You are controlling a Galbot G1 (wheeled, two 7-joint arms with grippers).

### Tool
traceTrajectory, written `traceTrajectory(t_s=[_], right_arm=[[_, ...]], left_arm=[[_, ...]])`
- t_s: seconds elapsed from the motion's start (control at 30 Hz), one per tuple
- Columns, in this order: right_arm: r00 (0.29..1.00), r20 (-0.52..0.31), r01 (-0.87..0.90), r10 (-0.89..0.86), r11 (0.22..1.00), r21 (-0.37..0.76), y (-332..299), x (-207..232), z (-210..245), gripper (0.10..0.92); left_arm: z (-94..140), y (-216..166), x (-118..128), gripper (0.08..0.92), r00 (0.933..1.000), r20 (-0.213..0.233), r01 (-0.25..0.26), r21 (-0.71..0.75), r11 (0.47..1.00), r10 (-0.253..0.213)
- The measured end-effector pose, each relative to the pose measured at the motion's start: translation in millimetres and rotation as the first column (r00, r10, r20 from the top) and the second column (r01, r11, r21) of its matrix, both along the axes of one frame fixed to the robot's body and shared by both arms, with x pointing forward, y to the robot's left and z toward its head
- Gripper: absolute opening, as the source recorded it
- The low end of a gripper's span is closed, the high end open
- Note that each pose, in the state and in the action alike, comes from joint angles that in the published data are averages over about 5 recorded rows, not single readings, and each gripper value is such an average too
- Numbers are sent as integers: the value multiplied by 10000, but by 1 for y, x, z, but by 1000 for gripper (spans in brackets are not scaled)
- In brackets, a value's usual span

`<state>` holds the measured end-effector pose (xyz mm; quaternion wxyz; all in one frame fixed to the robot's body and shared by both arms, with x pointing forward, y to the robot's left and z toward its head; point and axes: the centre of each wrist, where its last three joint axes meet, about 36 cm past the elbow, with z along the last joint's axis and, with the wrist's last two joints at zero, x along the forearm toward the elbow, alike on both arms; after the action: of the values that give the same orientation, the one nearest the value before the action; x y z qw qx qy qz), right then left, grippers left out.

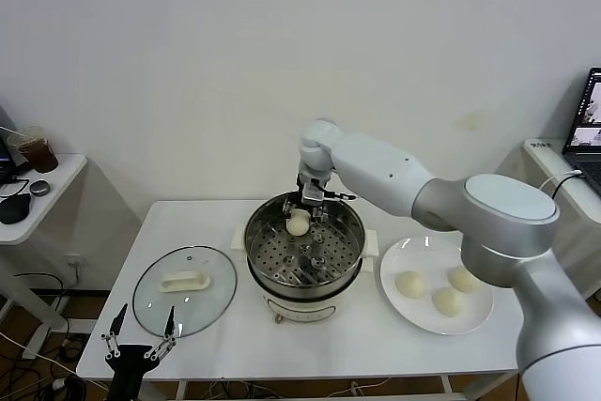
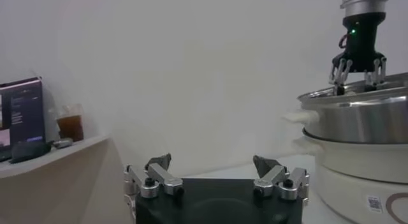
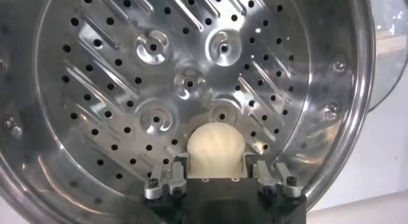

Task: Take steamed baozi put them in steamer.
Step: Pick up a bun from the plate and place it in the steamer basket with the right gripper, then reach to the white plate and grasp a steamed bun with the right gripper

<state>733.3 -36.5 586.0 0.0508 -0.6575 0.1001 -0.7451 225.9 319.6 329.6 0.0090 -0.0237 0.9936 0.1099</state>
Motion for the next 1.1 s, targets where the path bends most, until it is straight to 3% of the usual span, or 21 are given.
traceTrajectory(t_s=[0.13,0.43,0.57,0.77,0.93,1.1], right_arm=[[9993,-56,371,-370,9990,231,-6,-2,13,813],[9431,-321,3325,-3310,9374,1030,-52,-27,74,823],[8474,-494,5303,-5286,8386,1242,-89,-46,94,823],[6414,-772,7668,-7633,6348,951,-155,-80,98,823],[4882,-995,8727,-8671,4844,611,-209,-103,84,823],[3811,-1179,9241,-9170,3817,187,-254,-122,53,823]], left_arm=[[1,0,-1,823,10000,3,-11,9,10000,11],[4,4,0,823,10000,59,-7,52,10000,7],[7,6,2,823,9999,129,10,92,10000,-11],[9,9,4,823,9998,185,74,170,9998,-78],[8,11,3,823,9997,198,105,259,9996,-110],[9,10,4,823,9997,249,79,249,9997,-85]])
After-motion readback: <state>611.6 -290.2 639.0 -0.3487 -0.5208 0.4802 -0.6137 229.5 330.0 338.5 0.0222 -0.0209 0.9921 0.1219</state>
